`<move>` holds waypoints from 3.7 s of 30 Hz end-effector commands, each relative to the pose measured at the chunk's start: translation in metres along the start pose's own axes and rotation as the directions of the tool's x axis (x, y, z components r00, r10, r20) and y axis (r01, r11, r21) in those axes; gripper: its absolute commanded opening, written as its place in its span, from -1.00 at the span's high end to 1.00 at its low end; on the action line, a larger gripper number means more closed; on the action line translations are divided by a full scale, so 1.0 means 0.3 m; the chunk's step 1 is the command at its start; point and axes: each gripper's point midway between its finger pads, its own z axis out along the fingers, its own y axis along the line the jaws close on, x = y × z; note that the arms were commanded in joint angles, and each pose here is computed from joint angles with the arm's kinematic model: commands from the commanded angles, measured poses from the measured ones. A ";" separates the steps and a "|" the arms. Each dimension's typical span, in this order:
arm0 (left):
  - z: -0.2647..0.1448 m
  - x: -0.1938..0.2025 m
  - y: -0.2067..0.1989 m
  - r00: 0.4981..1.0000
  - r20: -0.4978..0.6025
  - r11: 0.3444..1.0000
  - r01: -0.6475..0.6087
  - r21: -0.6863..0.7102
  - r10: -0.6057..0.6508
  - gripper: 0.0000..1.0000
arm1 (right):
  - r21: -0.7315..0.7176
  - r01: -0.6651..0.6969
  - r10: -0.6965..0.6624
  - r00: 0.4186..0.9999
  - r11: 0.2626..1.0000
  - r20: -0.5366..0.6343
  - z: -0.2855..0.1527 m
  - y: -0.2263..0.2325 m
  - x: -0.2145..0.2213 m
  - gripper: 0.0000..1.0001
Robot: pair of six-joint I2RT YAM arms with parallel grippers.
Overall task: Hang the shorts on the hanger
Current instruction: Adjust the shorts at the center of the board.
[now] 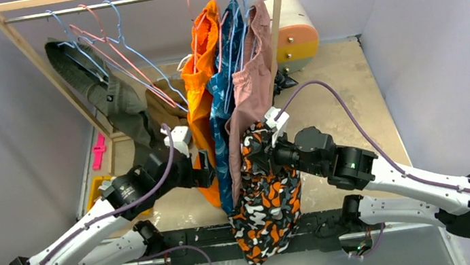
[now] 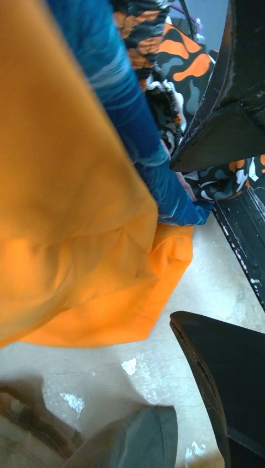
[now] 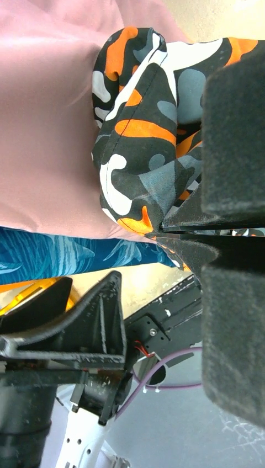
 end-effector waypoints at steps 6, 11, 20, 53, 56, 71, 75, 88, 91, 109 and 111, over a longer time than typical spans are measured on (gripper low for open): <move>-0.123 -0.091 -0.037 0.991 0.136 1.000 0.022 -0.010 -0.021 -0.97 | -0.008 -0.009 0.009 0.999 1.000 0.032 -0.001 0.006 -0.021 1.00; -0.130 -0.066 -0.098 0.997 0.070 0.997 -0.041 0.062 0.037 -0.97 | -0.007 0.004 -0.004 1.000 1.000 0.026 0.005 0.006 -0.021 1.00; -0.224 -0.123 -0.396 0.964 0.178 0.953 -0.232 0.197 0.198 -0.98 | -0.002 -0.010 0.010 0.999 1.000 0.042 0.006 0.005 -0.034 1.00; -0.441 -0.212 -0.662 0.864 0.367 0.746 -0.489 0.452 0.344 -0.80 | -0.394 0.018 0.112 0.946 0.919 0.304 -0.300 0.272 -0.421 1.00; -0.445 -0.218 -0.658 0.848 0.384 0.734 -0.516 0.441 0.365 -0.80 | -0.382 -0.005 0.125 0.949 0.924 0.289 -0.291 0.262 -0.408 1.00; -0.404 -0.260 -0.602 0.798 0.403 0.763 -0.576 0.293 0.448 -0.65 | -0.383 -0.039 0.147 0.955 0.923 0.259 -0.254 0.264 -0.387 1.00; -0.392 -0.254 -0.620 0.794 0.403 0.755 -0.585 0.297 0.456 -0.61 | -0.384 -0.040 0.148 0.955 0.922 0.256 -0.247 0.266 -0.385 1.00; -0.395 -0.299 -0.628 0.794 0.441 0.783 -0.562 0.267 0.419 -0.18 | -0.382 -0.041 0.150 0.954 0.923 0.259 -0.236 0.267 -0.391 1.00; -0.402 -0.310 -0.638 0.797 0.455 0.788 -0.551 0.276 0.398 -0.19 | -0.381 -0.042 0.151 0.954 0.924 0.260 -0.226 0.269 -0.397 1.00; -0.433 -0.312 -0.535 0.845 0.470 0.853 -0.425 0.302 0.255 1.00 | -0.451 0.008 0.092 0.976 0.892 0.199 -0.174 0.333 -0.374 1.00; -0.447 -0.325 -0.514 0.850 0.477 0.867 -0.397 0.301 0.224 1.00 | -0.456 0.013 0.085 0.977 0.890 0.194 -0.163 0.338 -0.371 1.00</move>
